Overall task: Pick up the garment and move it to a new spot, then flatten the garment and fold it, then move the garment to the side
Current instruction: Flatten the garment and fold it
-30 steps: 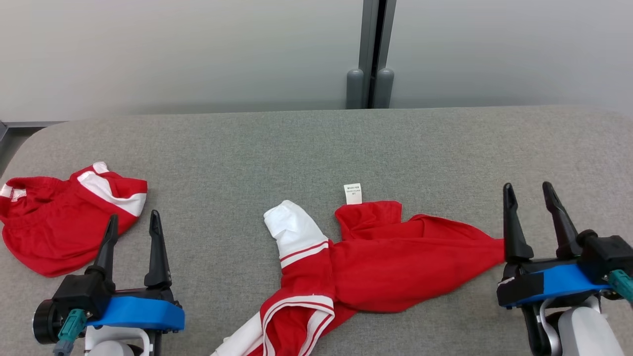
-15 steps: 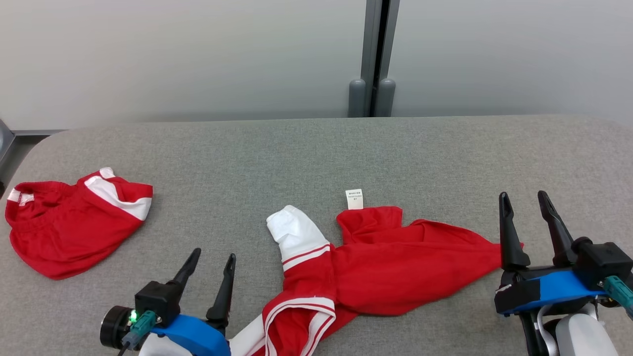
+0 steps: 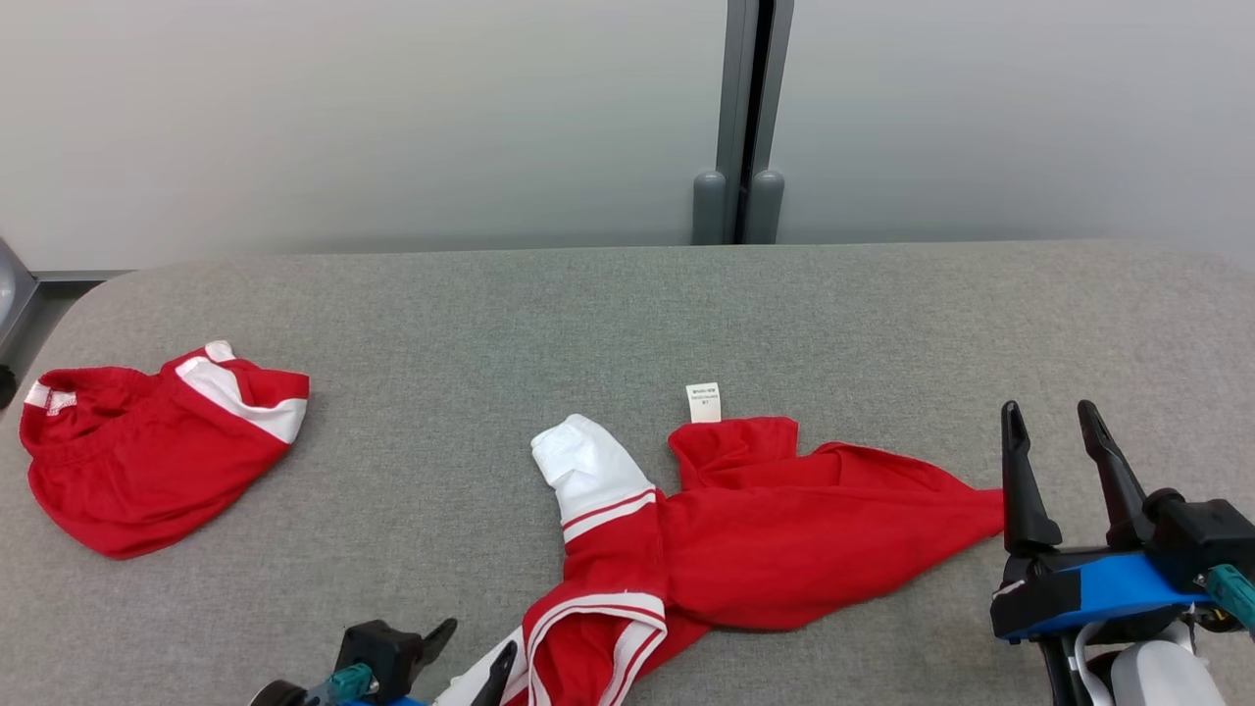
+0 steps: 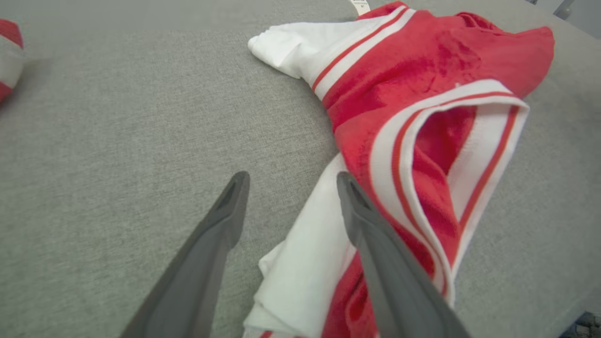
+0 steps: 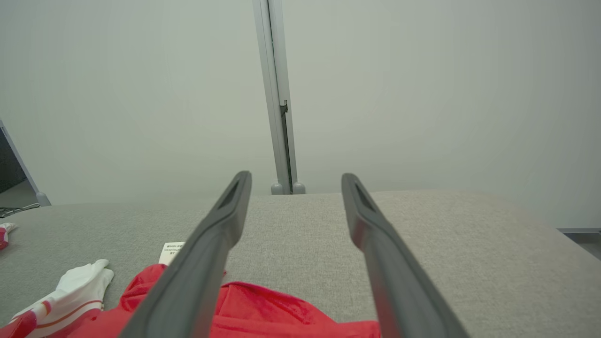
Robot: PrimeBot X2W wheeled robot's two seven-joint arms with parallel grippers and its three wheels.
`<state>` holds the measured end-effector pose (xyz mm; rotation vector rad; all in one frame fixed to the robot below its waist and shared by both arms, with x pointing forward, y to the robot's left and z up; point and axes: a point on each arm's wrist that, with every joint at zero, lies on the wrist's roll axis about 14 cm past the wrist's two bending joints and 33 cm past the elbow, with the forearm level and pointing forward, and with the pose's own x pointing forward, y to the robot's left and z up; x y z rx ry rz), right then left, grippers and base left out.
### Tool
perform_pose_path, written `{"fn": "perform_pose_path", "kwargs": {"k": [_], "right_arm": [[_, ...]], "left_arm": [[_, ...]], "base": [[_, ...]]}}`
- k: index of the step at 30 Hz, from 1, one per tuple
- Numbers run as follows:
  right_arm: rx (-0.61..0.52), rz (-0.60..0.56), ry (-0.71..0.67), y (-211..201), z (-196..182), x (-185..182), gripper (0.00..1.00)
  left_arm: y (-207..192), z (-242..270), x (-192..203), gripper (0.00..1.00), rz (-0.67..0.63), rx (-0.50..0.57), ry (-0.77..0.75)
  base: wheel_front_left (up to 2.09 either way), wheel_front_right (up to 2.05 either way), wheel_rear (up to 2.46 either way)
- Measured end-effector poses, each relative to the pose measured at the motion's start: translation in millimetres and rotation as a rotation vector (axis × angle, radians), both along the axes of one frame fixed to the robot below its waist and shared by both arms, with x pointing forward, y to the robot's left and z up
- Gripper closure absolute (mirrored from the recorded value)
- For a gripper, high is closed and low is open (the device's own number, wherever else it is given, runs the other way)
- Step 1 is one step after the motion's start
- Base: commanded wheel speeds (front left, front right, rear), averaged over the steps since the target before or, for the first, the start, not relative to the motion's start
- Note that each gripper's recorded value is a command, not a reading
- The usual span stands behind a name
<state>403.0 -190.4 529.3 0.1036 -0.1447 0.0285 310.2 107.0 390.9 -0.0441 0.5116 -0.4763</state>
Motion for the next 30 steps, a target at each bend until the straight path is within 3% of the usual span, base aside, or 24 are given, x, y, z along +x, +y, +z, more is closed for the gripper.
{"fn": "perform_pose_path", "kwargs": {"k": [15, 16, 17, 19, 24, 30], "right_arm": [[-0.005, -0.008, 0.015, -3, -5, -1, 0.00], [-0.005, -0.008, 0.015, -3, -5, -1, 0.00], [-0.005, -0.008, 0.016, -3, -5, -1, 0.00], [-0.005, -0.007, 0.016, -3, -5, 0, 0.00], [-0.006, -0.010, 0.016, -4, -5, 0, 0.00], [-0.007, -0.017, 0.018, -6, -7, 1, 0.00]], "left_arm": [[-3, -42, -30, 0.00, -0.050, 0.047, 0.178], [-3, -44, -29, 0.27, -0.052, 0.050, 0.178], [-3, -44, -27, 0.65, -0.050, 0.050, 0.172], [-3, -44, -23, 1.00, -0.044, 0.049, 0.161], [0, -35, -4, 1.00, -0.023, 0.038, 0.093], [11, 2, 47, 1.00, 0.027, 0.022, -0.069]], "base": [[0.00, 0.00, 0.00], [0.00, 0.00, 0.00], [0.00, 0.00, 0.00], [0.00, 0.00, 0.00], [0.00, 0.00, 0.00], [0.00, 0.00, 0.00]]}}
